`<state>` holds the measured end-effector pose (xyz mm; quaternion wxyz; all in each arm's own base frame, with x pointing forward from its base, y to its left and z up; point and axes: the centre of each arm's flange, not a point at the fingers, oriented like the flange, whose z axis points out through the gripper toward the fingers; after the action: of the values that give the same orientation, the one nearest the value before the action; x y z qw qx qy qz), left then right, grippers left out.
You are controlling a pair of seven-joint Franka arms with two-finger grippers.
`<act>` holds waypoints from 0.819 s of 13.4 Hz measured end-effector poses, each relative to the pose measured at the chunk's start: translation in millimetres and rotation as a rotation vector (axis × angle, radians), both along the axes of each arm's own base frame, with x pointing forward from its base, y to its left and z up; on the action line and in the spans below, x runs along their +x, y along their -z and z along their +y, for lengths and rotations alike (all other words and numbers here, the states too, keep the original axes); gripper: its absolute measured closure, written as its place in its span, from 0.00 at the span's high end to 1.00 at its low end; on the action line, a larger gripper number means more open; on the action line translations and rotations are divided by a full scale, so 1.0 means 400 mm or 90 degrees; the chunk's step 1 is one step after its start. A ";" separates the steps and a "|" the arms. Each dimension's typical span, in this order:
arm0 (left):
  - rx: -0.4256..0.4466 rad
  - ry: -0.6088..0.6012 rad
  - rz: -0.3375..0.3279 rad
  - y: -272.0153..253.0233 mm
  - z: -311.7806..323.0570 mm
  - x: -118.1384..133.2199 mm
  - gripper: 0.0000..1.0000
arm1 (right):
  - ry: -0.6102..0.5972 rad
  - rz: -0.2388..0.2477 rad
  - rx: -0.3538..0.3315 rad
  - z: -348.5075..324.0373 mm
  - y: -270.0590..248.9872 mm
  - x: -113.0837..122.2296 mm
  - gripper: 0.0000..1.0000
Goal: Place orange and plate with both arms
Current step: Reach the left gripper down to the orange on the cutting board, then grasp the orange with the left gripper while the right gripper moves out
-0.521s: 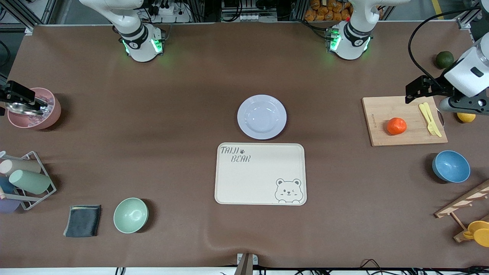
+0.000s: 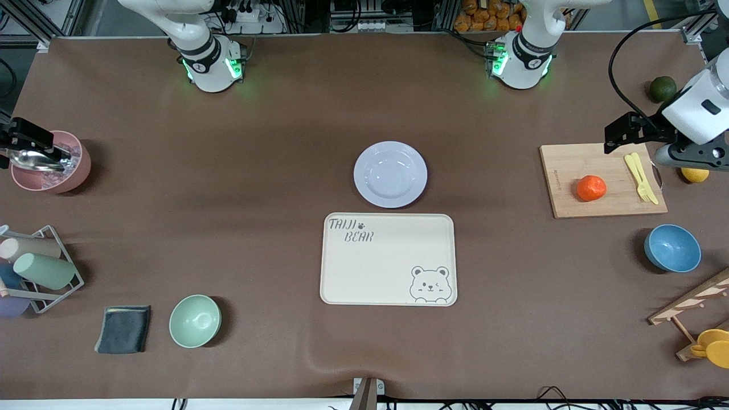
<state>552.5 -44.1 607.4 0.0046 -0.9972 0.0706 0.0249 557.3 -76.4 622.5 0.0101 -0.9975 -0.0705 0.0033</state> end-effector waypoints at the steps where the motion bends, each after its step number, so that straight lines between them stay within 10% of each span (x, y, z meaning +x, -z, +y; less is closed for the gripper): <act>1: 0.001 0.000 0.009 0.016 0.000 0.006 1.00 | 0.001 0.000 0.000 -0.003 0.000 0.000 1.00; 11: 0.070 -0.027 0.166 0.485 0.086 0.133 1.00 | 0.002 0.019 0.002 -0.005 0.026 0.004 1.00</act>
<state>605.8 -9.5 413.4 0.0497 -0.9850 0.0478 0.1585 558.7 -78.3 611.9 0.0126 -0.9974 -0.0688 0.0177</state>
